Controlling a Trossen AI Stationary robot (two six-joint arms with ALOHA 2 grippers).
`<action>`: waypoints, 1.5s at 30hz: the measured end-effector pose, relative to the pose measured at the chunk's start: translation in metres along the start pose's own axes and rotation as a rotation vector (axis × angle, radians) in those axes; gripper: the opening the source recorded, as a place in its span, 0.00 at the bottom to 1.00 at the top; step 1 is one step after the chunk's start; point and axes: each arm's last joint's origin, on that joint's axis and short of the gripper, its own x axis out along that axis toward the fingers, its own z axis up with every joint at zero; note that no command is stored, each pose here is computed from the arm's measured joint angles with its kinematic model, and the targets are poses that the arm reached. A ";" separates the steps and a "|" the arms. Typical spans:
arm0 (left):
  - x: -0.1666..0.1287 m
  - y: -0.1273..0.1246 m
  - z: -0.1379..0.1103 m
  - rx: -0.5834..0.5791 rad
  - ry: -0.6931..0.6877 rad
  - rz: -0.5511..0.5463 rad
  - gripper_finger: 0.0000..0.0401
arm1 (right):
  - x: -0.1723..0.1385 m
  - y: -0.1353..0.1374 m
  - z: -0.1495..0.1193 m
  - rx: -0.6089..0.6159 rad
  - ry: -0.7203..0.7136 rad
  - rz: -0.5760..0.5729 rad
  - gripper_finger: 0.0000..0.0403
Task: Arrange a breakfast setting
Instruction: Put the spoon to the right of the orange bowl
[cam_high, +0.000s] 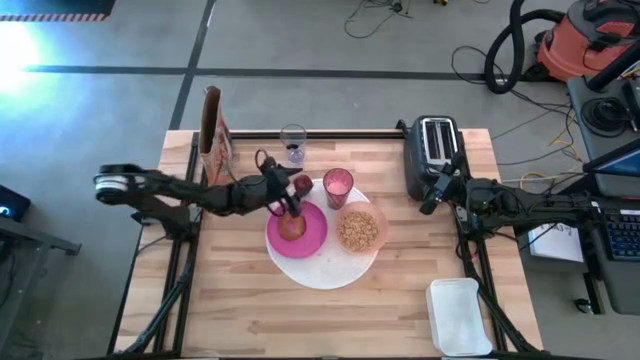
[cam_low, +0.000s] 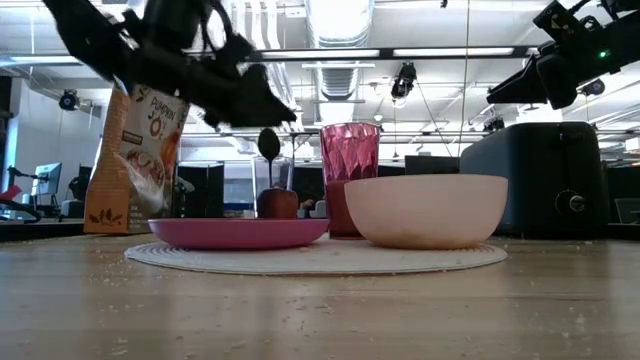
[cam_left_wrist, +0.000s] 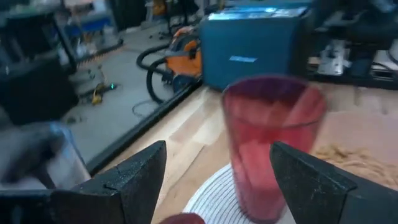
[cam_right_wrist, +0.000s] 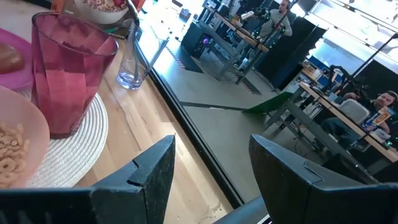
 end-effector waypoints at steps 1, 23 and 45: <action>-0.006 0.000 0.005 0.026 -0.007 -0.010 0.68 | 0.000 0.000 0.000 0.000 0.000 0.000 0.49; -0.060 0.024 0.023 0.529 0.173 0.108 0.62 | 0.000 0.000 0.000 0.000 0.000 0.000 0.49; -0.012 0.069 0.018 0.577 0.124 0.182 0.62 | 0.000 0.000 0.000 -0.001 0.000 0.000 0.49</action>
